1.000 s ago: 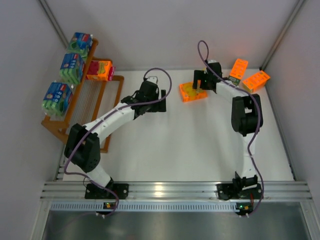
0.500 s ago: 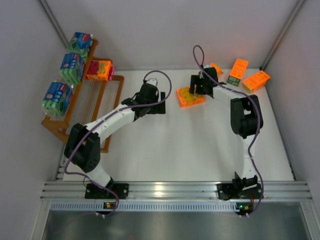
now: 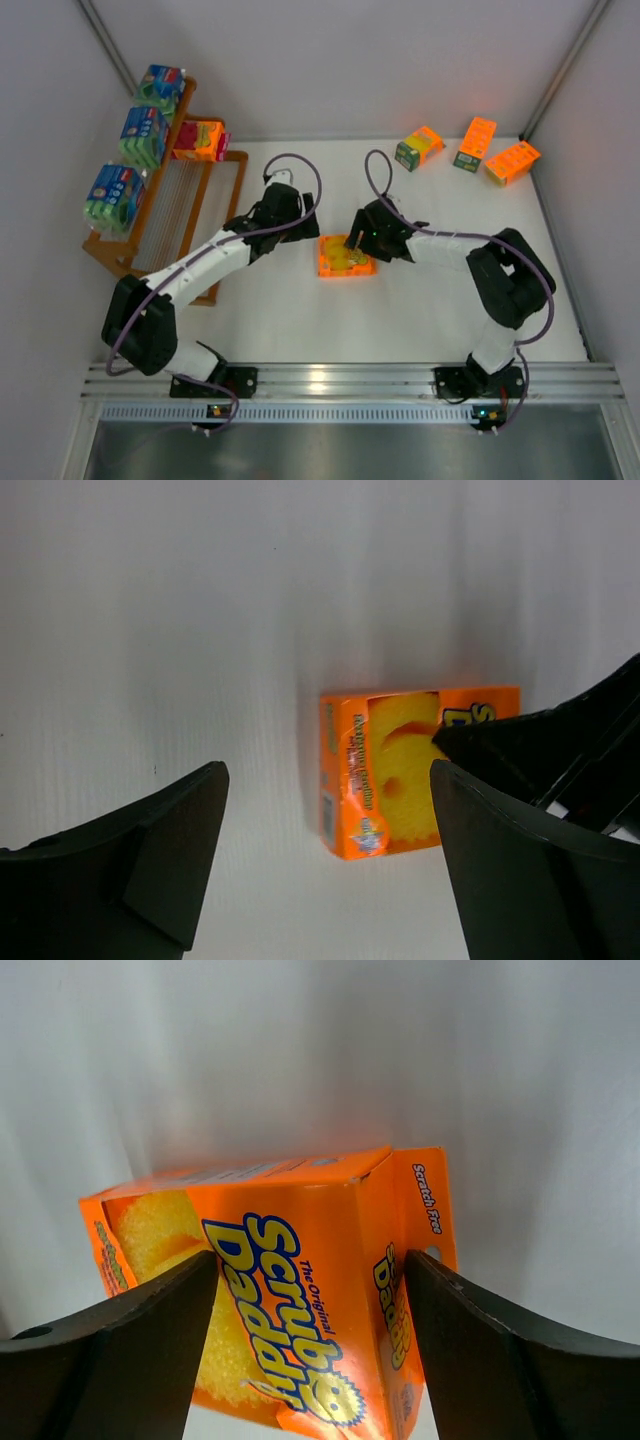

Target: Place and organize the cleaning sponges onto the shelf

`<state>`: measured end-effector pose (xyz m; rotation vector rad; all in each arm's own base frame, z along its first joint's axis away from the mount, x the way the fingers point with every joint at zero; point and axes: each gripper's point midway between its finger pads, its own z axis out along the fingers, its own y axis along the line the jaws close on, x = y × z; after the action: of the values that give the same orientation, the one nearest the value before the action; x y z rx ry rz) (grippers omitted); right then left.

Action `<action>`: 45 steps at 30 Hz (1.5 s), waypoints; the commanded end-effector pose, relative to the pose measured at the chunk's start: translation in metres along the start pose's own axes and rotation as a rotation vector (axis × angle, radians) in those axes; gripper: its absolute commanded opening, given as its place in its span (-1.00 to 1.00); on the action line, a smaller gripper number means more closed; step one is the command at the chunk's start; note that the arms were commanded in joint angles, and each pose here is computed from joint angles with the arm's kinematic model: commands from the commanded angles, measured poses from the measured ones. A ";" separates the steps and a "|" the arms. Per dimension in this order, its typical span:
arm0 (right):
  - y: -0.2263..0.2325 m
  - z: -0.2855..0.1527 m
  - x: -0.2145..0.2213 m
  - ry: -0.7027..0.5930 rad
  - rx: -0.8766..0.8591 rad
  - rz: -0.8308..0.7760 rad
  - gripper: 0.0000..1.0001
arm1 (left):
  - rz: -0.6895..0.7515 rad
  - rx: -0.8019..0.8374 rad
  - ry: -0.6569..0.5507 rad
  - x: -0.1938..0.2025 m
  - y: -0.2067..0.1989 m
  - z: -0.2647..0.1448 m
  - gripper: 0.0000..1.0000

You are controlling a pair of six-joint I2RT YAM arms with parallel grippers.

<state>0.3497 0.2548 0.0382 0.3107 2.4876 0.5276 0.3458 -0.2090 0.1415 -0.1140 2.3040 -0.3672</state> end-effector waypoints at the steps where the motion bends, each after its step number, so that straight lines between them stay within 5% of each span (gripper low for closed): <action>1: 0.010 -0.013 0.053 0.055 0.084 0.299 0.55 | -0.049 0.048 -0.099 -0.020 -0.004 -0.026 0.75; 4: 0.035 -0.020 0.069 0.059 0.054 0.428 0.58 | -0.056 0.022 -0.132 -0.019 0.009 -0.037 0.76; 12: 0.053 -0.074 0.036 -0.031 -0.042 0.402 0.83 | -0.063 0.056 -0.136 -0.013 0.012 -0.063 0.76; 16: 0.016 -0.105 0.008 -0.121 0.004 0.346 0.95 | -0.013 0.138 -0.098 -0.012 -0.020 -0.063 0.74; 20: -0.048 -0.129 -0.036 -0.232 0.072 0.307 0.99 | 0.113 0.170 -0.011 0.030 -0.074 -0.051 0.76; 28: -0.106 -0.171 -0.070 -0.390 0.096 0.218 0.99 | 0.280 -0.015 0.096 0.083 -0.083 -0.010 0.77; 33: -0.115 -0.162 -0.061 -0.357 0.076 0.246 0.99 | 0.375 -0.089 0.089 0.100 -0.093 -0.005 0.79; 45: -0.114 -0.145 -0.048 -0.277 0.034 0.263 0.99 | 0.353 -0.200 0.103 0.117 -0.066 -0.001 0.81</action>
<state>0.2802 0.0930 0.1112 0.7005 2.2527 0.4676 0.2579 -0.3006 0.0753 0.2611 2.4242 0.0028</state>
